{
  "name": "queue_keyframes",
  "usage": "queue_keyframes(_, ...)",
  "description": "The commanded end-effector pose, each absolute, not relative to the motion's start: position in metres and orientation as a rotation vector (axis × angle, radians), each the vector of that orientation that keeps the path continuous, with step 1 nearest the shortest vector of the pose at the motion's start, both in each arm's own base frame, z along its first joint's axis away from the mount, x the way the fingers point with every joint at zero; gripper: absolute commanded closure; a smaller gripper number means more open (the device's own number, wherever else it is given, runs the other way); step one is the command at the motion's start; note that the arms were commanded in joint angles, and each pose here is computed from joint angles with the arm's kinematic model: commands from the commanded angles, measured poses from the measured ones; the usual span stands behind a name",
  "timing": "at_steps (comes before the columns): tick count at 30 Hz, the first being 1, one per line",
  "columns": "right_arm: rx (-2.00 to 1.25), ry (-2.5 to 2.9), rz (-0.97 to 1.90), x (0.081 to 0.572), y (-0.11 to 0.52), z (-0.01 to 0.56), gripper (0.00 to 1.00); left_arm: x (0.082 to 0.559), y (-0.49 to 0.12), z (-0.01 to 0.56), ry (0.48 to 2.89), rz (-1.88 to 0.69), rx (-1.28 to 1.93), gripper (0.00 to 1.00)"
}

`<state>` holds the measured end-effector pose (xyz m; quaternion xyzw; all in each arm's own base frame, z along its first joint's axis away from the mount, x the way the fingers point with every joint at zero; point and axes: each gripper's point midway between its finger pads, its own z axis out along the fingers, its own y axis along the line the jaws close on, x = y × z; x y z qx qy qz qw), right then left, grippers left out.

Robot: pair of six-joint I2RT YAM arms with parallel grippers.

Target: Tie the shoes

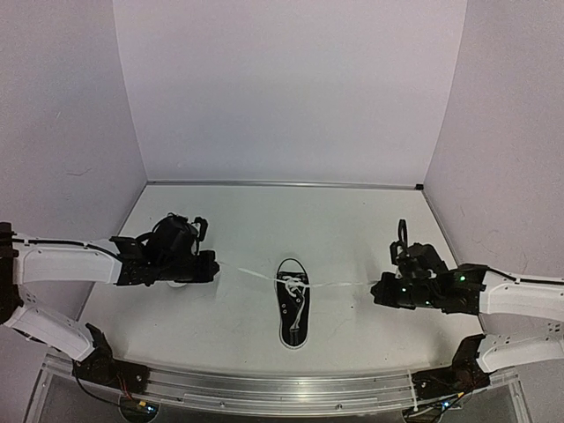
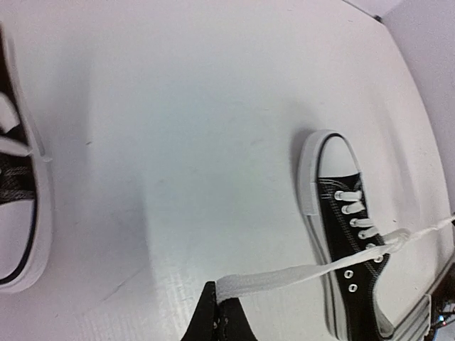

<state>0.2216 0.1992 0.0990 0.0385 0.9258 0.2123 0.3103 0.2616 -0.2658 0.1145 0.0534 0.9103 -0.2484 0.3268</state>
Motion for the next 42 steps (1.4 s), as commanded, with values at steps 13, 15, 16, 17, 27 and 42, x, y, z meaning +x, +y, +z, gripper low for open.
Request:
queue_keyframes(13,0.550,2.483,0.289,0.184,0.109,0.052,1.00,0.243,-0.181,0.056,2.553,-0.260,-0.213,1.00)
queue_keyframes(15,0.599,2.454,0.294,0.183,0.103,0.051,1.00,0.244,-0.173,0.050,2.567,-0.242,-0.263,1.00)
queue_keyframes(16,0.621,2.442,0.298,0.183,0.101,0.050,1.00,0.245,-0.169,0.047,2.575,-0.241,-0.287,1.00)
queue_keyframes(17,0.642,2.432,0.299,0.183,0.099,0.050,1.00,0.245,-0.166,0.044,2.582,-0.245,-0.309,1.00)
queue_keyframes(27,0.916,2.331,0.244,0.184,0.081,0.060,1.00,0.250,-0.155,0.038,2.603,-0.230,-0.367,1.00)
queue_keyframes(42,0.930,2.246,0.020,0.183,0.047,0.095,1.00,0.253,-0.151,0.040,2.589,-0.211,-0.408,1.00)
